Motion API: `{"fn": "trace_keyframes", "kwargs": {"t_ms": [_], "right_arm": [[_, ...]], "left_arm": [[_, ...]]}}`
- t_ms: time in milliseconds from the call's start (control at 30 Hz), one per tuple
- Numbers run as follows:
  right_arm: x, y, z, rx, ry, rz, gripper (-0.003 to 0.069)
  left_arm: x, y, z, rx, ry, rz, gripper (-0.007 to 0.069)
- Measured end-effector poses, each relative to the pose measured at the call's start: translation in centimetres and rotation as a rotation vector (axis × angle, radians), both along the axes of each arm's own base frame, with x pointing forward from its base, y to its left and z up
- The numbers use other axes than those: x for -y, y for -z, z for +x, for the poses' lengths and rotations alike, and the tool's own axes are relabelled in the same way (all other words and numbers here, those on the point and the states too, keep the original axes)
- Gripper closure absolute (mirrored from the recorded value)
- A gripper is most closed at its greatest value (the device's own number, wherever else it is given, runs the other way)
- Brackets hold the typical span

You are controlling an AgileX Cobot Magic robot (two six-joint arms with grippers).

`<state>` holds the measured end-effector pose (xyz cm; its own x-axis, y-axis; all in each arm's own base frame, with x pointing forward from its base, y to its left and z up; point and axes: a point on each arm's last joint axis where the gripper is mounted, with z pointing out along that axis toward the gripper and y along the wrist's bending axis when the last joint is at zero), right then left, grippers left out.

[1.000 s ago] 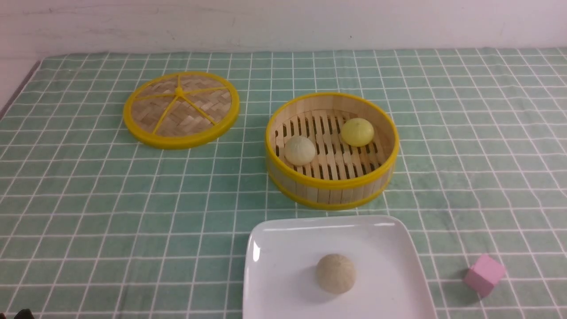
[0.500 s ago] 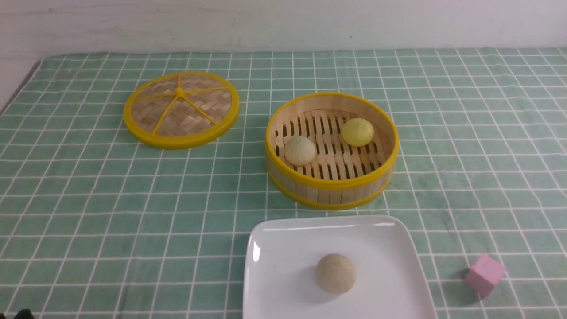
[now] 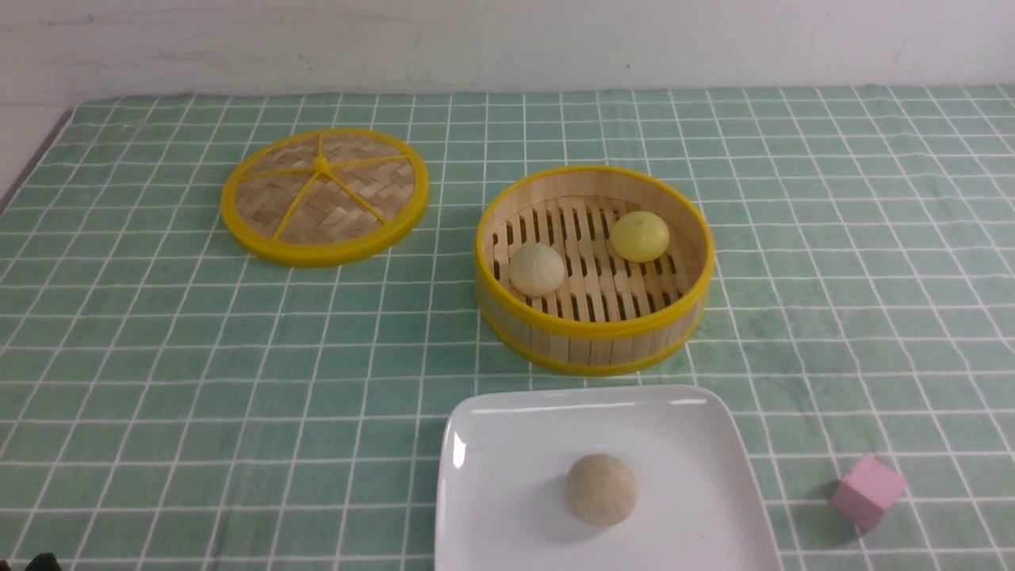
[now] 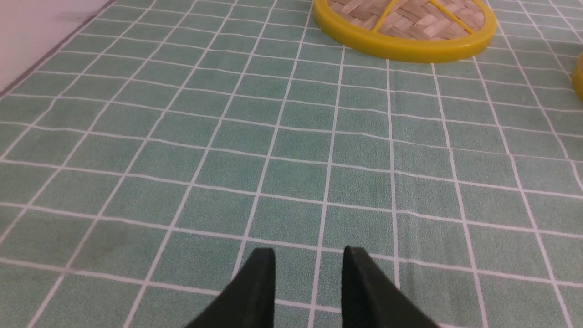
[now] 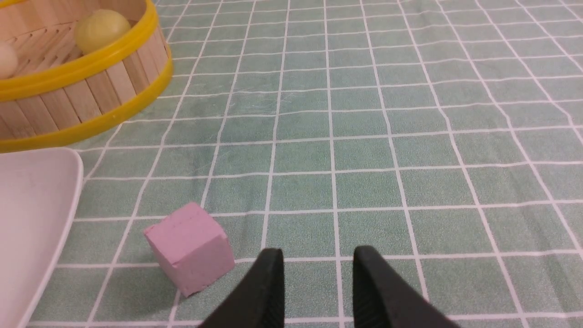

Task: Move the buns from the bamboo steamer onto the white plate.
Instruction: 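Reach toward a bun in the bamboo steamer with the right gripper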

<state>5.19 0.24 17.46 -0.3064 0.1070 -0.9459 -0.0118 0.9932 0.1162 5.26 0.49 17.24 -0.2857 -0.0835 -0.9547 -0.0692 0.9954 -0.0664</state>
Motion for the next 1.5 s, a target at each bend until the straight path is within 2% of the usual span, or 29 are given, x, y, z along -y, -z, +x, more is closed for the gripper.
{"fn": "trace_keyframes", "kwargs": {"t_ms": [233,300,333,367,433,500,567,667,833,967,1100,1133,1167,1200,1267,1300,1333,1367,1400,1433,1500], "right_arm": [[0.0,0.0,0.0,0.0,0.0,0.0,0.042],[0.0,0.0,0.0,0.003,0.001,-0.005,0.042],[0.0,0.0,0.0,0.004,0.001,-0.005,0.042],[-0.1,-0.1,0.0,0.009,0.008,0.058,0.042],[-0.4,-0.2,0.1,0.009,0.025,0.234,0.042],[-0.6,-0.2,0.1,0.009,0.035,0.34,0.042],[-1.0,-0.3,0.1,-0.005,0.057,0.599,0.042],[-1.3,-0.4,0.1,-0.02,0.07,0.749,0.042],[-1.4,-0.5,0.1,-0.026,0.076,0.821,0.042],[-1.4,-1.3,0.0,-0.003,0.065,0.813,0.0452],[-1.1,-5.9,-0.5,0.132,0.006,0.633,0.0576],[-1.1,-6.3,-0.5,0.137,0.003,0.615,0.0584],[-1.0,-7.7,-0.4,0.125,0.001,0.521,0.0641],[-1.0,-8.0,-0.5,0.134,-0.002,0.519,0.0648],[-0.8,-10.0,0.4,0.021,0.017,0.373,0.0671],[-0.8,-9.9,0.5,0.0,0.021,0.364,0.0671],[-0.6,-10.8,1.9,-0.153,0.049,0.277,0.067],[-0.6,-11.0,1.9,-0.173,0.053,0.263,0.067],[-0.5,-11.2,2.8,-0.275,0.07,0.225,0.0667],[-0.5,-11.1,3.3,-0.322,0.076,0.212,0.0667],[-0.6,-11.2,5.0,-0.489,0.078,0.165,0.0666]], "left_arm": [[0.0,0.0,0.0,0.0,-0.003,-0.028,0.0385],[0.4,0.0,0.0,0.003,-0.019,-0.213,0.0385],[0.4,0.0,0.0,0.003,-0.022,-0.223,0.0385],[0.9,0.0,0.0,0.001,-0.043,-0.475,0.0385],[1.4,-0.1,0.0,-0.012,-0.07,-0.752,0.0385],[1.6,-0.1,0.0,-0.022,-0.084,-0.873,0.0385],[2.0,-0.2,-0.1,-0.047,-0.112,-1.099,0.0385],[2.2,-0.3,-0.1,-0.055,-0.118,-1.178,0.0385],[2.1,-0.4,0.0,-0.048,-0.117,-1.186,0.0385],[2.2,-0.6,-0.1,-0.046,-0.078,-1.088,0.0387],[2.4,-4.3,-0.8,0.003,0.022,-0.927,0.0474],[2.4,-4.5,-0.8,0.007,0.026,-0.919,0.0481],[2.4,-6.1,-1.0,-0.003,0.042,-0.85,0.0545],[2.4,-6.2,-1.0,-0.008,0.042,-0.844,0.0552],[2.4,-7.9,-0.7,-0.117,0.025,-0.739,0.0612],[2.4,-8.0,-0.6,-0.13,0.022,-0.731,0.0614],[2.3,-8.3,0.1,-0.292,-0.02,-0.654,0.0624],[2.3,-8.4,0.2,-0.302,-0.022,-0.647,0.0624],[2.3,-8.3,0.8,-0.414,-0.05,-0.607,0.0624],[2.2,-8.5,0.8,-0.425,-0.051,-0.601,0.0624],[2.2,-8.3,1.8,-0.583,-0.066,-0.539,0.0624]]}}
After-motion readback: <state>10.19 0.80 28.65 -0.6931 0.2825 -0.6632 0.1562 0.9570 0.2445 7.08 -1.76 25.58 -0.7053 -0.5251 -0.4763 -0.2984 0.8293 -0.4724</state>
